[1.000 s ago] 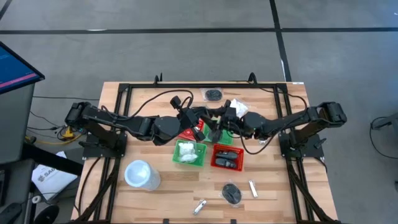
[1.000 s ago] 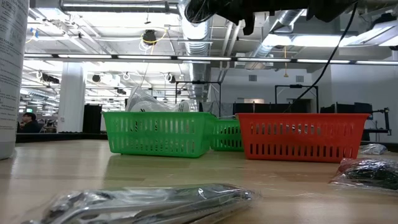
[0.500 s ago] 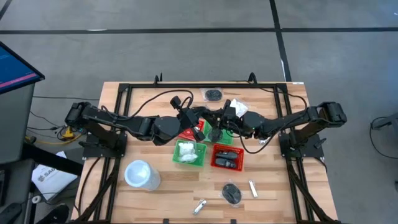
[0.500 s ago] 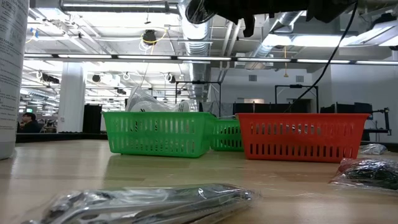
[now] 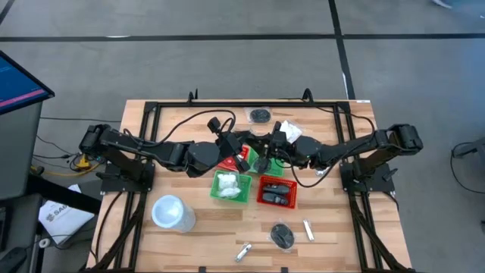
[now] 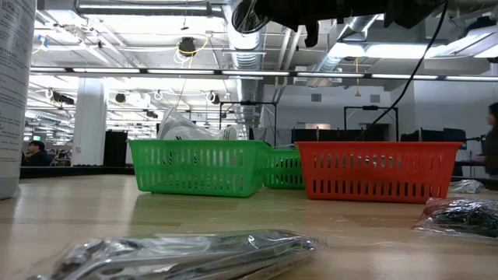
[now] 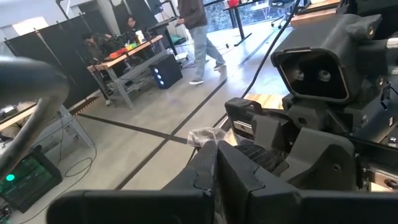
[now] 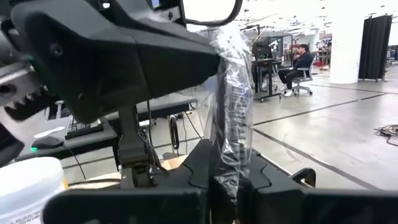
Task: Pick & Place Travel size toiletries
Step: Put the black hairbrush into the top right green bin
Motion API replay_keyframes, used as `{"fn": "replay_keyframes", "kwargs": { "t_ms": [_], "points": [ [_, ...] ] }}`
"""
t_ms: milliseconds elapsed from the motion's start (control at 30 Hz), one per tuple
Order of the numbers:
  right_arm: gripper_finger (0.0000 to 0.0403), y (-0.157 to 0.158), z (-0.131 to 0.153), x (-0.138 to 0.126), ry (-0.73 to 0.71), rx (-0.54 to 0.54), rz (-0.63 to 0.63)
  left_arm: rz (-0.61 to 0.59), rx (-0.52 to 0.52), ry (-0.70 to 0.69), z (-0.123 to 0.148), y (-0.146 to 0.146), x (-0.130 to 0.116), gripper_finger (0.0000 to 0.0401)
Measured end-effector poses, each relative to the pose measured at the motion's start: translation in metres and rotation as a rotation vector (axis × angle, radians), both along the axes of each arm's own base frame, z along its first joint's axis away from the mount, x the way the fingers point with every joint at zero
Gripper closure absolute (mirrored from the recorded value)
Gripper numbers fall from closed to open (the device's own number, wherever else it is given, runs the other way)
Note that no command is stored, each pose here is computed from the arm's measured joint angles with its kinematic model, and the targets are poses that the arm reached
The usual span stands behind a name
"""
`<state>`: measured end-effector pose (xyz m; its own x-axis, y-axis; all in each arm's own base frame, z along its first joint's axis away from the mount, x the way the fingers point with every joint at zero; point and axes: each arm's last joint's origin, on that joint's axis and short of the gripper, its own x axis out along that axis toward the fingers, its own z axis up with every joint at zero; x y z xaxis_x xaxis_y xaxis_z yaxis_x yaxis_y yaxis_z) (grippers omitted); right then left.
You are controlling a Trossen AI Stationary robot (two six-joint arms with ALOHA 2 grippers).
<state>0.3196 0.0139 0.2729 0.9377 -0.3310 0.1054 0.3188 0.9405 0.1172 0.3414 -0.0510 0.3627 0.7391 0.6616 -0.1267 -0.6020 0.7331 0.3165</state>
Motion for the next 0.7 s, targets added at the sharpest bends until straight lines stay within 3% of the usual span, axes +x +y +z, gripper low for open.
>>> {"fn": "replay_keyframes", "kwargs": {
  "t_ms": [400, 700],
  "points": [
    [0.0385, -0.003, 0.011, -0.03, 0.233, -0.01, -0.004, 0.029, 0.079, 0.088, -0.004, -0.021, -0.008, 0.032],
    [0.0385, -0.004, -0.003, -0.049, 0.472, 0.034, -0.012, -0.073, 0.053, 0.073, -0.005, -0.047, -0.014, 0.0315]
  ]
}}
